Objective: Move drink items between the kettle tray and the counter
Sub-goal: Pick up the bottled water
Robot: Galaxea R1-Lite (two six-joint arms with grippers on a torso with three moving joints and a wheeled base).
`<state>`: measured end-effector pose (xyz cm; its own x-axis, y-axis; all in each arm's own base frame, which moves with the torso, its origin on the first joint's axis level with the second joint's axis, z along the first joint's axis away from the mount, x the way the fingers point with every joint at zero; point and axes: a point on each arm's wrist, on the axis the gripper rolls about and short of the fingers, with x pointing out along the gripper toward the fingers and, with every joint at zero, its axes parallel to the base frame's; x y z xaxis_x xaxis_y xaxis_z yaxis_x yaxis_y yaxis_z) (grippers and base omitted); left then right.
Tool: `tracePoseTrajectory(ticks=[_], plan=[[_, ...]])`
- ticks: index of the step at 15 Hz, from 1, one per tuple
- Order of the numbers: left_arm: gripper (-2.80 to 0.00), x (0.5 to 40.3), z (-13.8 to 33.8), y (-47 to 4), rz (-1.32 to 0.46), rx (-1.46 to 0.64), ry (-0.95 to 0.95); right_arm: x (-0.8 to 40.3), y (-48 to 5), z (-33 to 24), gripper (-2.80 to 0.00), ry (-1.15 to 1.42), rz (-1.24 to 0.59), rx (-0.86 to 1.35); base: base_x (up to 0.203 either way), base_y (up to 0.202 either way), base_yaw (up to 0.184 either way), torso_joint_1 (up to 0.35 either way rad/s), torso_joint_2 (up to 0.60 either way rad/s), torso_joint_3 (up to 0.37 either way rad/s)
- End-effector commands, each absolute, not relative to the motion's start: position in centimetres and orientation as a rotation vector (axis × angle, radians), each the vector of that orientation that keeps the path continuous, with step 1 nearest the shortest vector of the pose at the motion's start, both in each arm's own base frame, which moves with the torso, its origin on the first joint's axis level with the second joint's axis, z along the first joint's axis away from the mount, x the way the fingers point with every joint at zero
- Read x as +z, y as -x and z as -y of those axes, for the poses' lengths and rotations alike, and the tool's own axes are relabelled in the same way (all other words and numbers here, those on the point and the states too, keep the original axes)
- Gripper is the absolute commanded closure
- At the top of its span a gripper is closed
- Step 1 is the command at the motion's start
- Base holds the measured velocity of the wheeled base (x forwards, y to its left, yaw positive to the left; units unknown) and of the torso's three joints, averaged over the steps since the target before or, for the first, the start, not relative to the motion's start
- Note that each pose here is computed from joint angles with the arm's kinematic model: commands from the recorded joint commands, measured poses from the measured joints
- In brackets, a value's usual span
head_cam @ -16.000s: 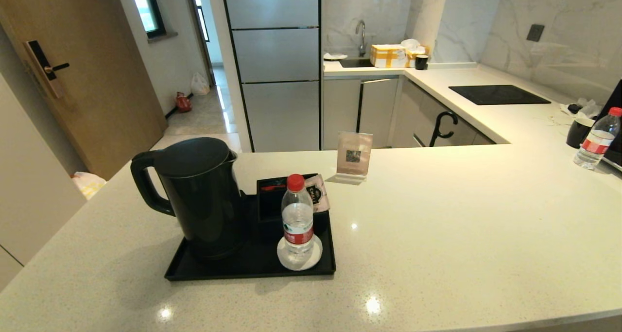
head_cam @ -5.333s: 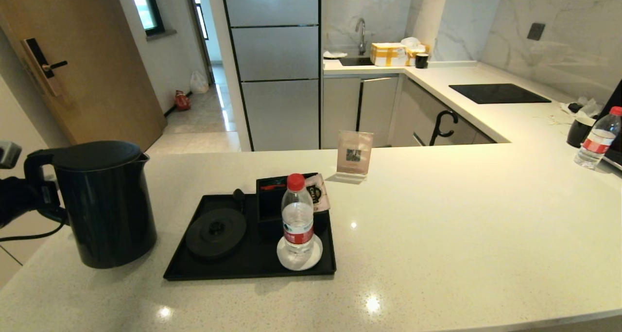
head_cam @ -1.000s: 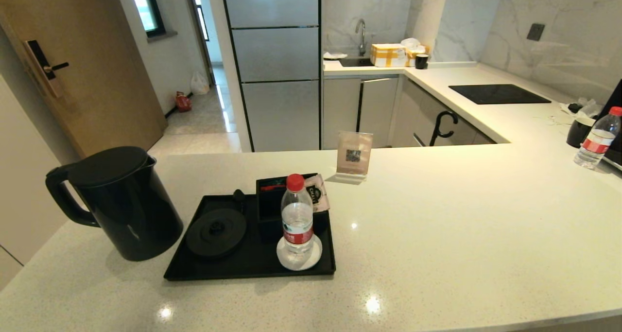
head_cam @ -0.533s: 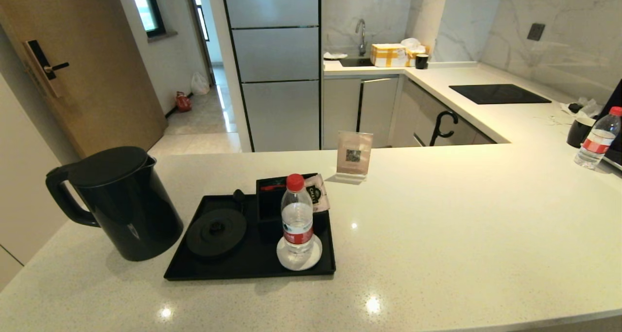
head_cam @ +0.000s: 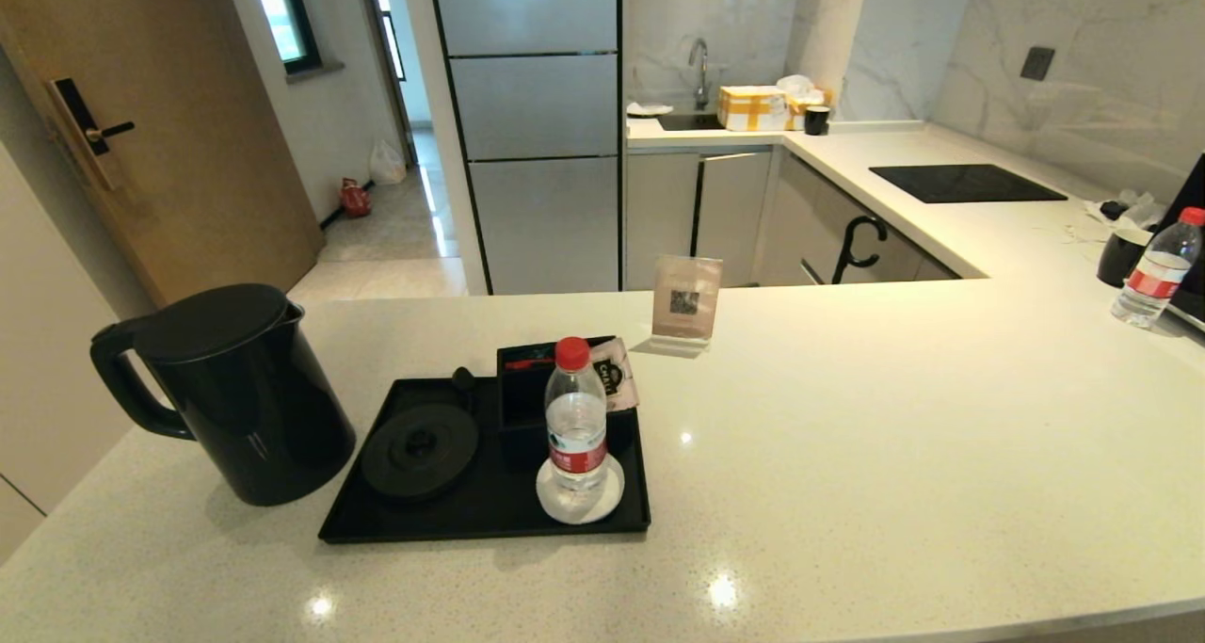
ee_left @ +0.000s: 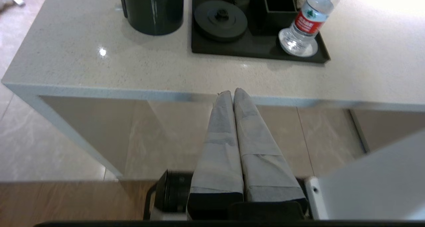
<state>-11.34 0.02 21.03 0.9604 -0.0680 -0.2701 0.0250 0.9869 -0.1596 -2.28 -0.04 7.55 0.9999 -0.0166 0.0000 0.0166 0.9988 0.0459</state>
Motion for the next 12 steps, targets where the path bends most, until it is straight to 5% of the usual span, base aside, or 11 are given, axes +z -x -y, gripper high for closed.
tracePoseTrajectory(ticks=[1, 9, 12], plan=[[0.0, 17.7, 0.1, 11.6, -0.208, -0.044, 0.157, 7.5, 2.3, 0.0, 0.0, -0.046, -0.003, -0.017, 0.0, 0.0, 0.0, 0.0, 0.0, 0.0], [0.0, 10.1, -0.1, 2.8, 0.154, 0.035, 0.083, 7.5, 2.3, 0.0, 0.0, -0.046, -0.003, -0.017, 0.0, 0.0, 0.0, 0.0, 0.0, 0.0], [0.0, 7.8, 0.0, 2.3, 0.021, 0.013, 0.01, 7.5, 2.3, 0.0, 0.0, -0.046, -0.003, -0.017, 0.0, 0.0, 0.0, 0.0, 0.0, 0.0]])
